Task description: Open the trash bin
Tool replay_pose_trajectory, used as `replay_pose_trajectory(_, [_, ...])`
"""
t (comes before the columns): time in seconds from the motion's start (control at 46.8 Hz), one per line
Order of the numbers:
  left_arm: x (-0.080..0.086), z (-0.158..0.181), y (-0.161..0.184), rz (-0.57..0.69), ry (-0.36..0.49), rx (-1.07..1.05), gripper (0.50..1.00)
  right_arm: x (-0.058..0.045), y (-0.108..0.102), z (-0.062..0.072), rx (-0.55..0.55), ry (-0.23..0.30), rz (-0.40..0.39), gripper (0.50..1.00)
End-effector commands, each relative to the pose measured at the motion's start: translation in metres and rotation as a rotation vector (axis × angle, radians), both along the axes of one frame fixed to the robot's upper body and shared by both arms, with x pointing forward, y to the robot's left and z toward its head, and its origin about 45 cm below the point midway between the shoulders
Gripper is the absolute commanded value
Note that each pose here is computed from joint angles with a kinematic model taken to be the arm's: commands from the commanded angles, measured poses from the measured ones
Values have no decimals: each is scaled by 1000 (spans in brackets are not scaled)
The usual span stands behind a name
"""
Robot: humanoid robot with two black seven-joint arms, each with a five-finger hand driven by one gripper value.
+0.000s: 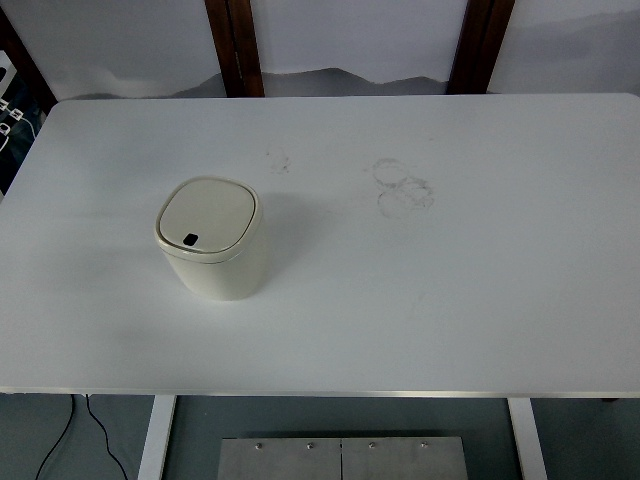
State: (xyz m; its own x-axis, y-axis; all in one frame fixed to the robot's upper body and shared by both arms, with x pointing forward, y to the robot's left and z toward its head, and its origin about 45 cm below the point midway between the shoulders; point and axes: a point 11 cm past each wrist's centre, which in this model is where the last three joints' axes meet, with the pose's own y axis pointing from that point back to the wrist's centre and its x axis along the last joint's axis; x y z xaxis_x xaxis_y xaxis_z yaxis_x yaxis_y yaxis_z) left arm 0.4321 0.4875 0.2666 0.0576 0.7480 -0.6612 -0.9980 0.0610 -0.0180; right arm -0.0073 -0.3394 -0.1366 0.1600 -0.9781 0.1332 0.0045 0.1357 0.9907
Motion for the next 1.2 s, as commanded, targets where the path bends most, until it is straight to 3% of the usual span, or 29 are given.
replay_pose_trajectory(0.0, [0,0,0,-1,0,1,1000,0,0,0,0,0,0,995])
replay_pose_trajectory(1.175, [0,3,4,14,13,15,1000,0,0,0,0,0,2,995])
